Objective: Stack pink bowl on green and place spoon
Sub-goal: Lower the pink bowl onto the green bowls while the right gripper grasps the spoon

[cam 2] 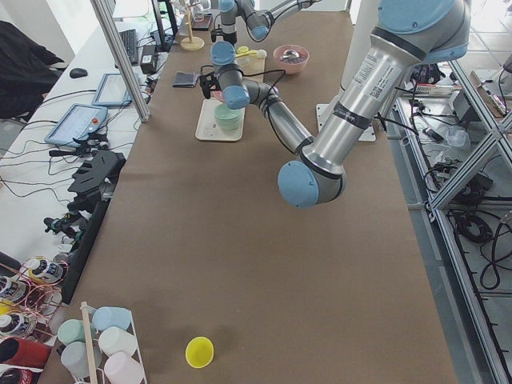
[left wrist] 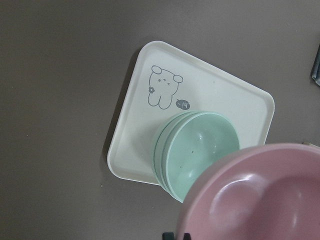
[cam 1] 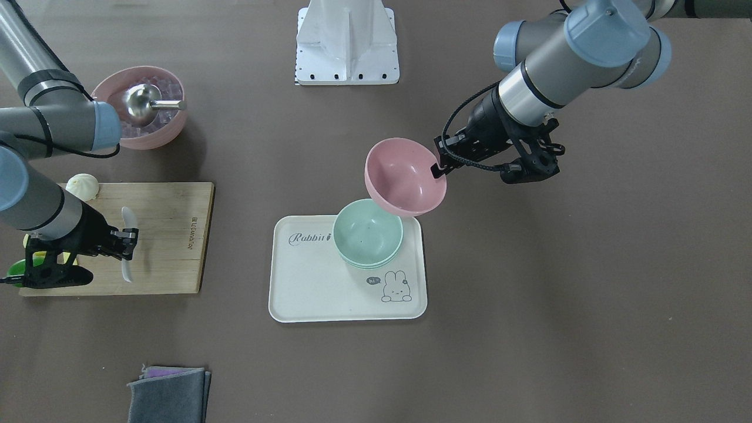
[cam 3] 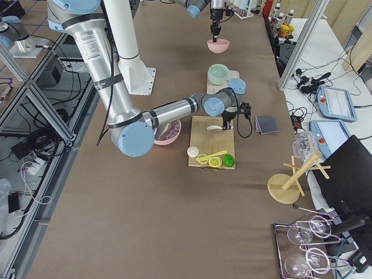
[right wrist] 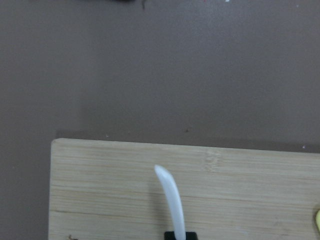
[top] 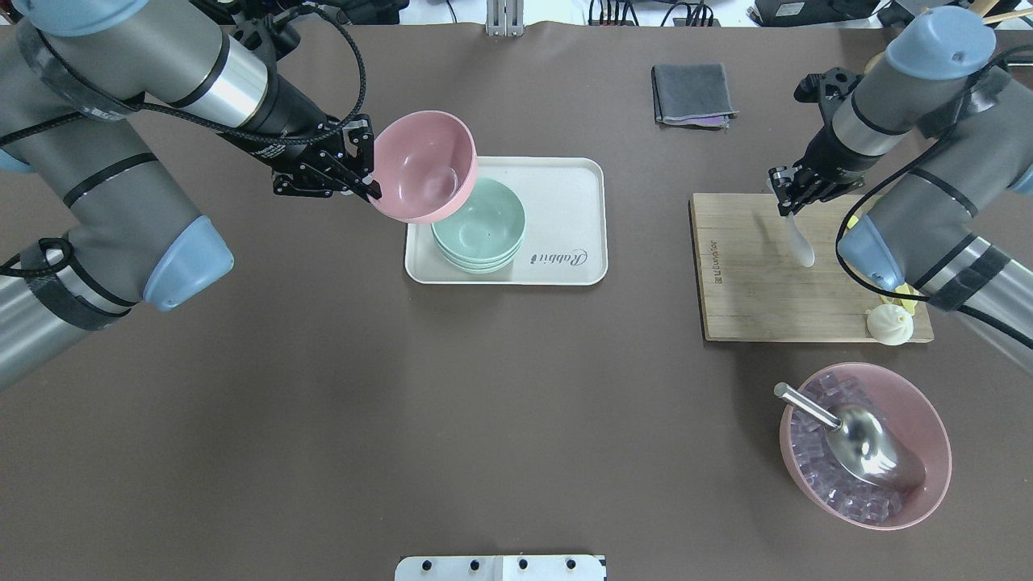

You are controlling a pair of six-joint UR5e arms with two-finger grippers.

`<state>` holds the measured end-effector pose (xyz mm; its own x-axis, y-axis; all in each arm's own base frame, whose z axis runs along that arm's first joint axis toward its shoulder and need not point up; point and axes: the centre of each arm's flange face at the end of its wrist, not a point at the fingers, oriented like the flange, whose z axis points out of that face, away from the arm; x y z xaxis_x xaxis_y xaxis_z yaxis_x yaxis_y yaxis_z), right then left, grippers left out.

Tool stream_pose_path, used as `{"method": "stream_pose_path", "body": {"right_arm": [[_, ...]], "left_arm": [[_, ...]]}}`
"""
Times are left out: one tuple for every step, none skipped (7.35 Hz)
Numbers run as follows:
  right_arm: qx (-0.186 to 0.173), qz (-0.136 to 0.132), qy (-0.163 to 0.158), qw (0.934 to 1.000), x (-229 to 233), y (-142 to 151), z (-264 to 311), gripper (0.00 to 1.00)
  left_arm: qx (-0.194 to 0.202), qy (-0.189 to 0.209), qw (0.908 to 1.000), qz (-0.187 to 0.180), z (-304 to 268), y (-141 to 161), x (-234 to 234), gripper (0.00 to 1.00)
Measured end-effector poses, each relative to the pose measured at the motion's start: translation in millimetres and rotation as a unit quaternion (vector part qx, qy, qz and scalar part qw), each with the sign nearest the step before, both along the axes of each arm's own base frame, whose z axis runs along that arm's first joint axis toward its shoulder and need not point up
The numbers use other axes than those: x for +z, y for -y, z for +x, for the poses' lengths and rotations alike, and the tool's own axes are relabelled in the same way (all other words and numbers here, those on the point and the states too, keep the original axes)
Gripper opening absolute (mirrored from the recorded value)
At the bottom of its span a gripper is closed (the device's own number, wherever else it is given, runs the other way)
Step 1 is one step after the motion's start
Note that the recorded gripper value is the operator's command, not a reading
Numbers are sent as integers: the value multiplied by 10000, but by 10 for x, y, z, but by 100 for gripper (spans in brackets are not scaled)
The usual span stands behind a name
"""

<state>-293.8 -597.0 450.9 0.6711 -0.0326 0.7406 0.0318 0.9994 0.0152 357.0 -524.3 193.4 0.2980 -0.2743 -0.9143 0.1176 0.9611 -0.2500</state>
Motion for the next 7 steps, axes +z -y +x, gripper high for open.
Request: {"method": "stream_pose_path", "body": {"right_arm": [[26, -9, 102, 9999, -67, 35, 85, 0], [36, 0, 189, 9998, -143, 47, 128, 0], [41, 0, 261, 9997, -207, 52, 151, 0], [46, -2, 295, 9996, -238, 55, 163, 0], [52, -3, 307, 9995, -250, 57, 166, 0], [54, 4, 317, 9995, -267, 62, 163, 0], [55, 14, 325, 9995, -287, 68, 158, 0]], "left_arm": [[32, 9, 10000, -3, 76, 4, -13, 0], [41, 47, 10000, 25, 227, 8, -30, 0], [19, 95, 9999, 117, 451, -11, -33, 0], [1, 98, 9997, 224, 668, -3, 5, 0], [-10, 67, 9995, 300, 814, 51, 77, 0], [-15, 48, 9994, 336, 909, 108, 150, 0], [-14, 56, 9994, 334, 963, 143, 202, 0]]}}
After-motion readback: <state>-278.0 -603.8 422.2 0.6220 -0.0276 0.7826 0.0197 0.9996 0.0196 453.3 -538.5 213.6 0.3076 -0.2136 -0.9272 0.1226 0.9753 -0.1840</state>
